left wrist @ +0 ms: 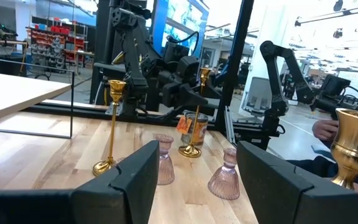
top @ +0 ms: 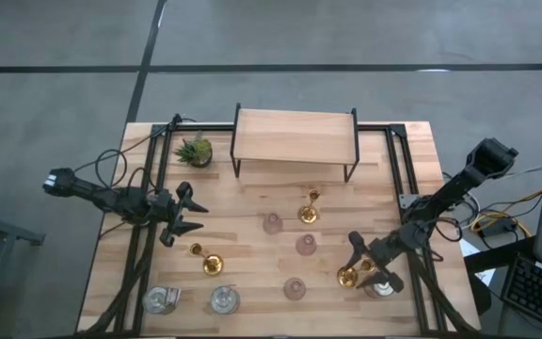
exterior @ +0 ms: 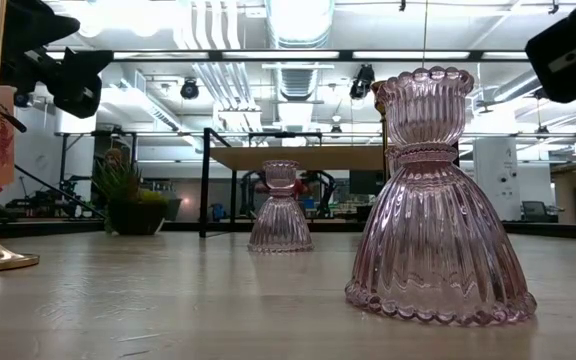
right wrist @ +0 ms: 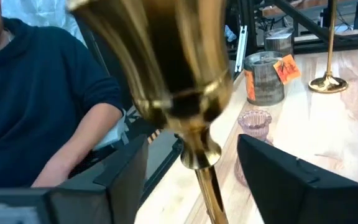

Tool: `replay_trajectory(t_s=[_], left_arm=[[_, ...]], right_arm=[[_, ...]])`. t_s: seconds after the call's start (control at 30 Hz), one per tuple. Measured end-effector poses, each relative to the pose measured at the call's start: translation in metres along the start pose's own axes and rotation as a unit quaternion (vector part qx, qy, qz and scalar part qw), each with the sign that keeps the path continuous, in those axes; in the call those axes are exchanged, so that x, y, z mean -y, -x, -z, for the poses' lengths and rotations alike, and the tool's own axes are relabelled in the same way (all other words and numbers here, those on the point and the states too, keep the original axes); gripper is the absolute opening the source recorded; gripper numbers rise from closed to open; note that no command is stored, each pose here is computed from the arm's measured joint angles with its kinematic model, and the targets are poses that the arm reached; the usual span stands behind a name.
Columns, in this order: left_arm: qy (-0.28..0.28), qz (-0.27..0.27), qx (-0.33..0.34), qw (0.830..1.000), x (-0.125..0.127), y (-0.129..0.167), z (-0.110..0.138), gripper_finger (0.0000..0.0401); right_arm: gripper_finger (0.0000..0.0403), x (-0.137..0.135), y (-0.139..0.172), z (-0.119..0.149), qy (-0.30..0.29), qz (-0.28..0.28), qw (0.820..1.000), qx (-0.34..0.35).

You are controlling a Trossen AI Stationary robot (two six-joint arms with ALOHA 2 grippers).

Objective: Pick & Place candle stick holders
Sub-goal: Put the bottom right gold candle holder on the shelf

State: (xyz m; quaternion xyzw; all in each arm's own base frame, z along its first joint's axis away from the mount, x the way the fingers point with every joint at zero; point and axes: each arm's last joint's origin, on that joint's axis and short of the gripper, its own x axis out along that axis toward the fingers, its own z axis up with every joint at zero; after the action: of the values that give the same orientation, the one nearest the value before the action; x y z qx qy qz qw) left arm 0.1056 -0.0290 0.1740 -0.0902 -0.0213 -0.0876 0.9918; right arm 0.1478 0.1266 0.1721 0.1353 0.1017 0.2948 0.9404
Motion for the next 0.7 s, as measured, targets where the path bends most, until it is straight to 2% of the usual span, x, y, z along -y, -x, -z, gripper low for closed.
replay_trajectory(t_s=[0.43,0.7], left_arm=[[0.000,0.000,0.000,1.000,0.000,0.000,0.000,0.0218],[0.000,0.000,0.000,1.000,0.000,0.000,0.000,0.0218]], right_arm=[[0.0134,0.002,0.006,0.003,0.005,0.012,0.999,-0.033],[0.0089,0.001,0.014,-0.001,0.011,0.014,0.999,-0.040]])
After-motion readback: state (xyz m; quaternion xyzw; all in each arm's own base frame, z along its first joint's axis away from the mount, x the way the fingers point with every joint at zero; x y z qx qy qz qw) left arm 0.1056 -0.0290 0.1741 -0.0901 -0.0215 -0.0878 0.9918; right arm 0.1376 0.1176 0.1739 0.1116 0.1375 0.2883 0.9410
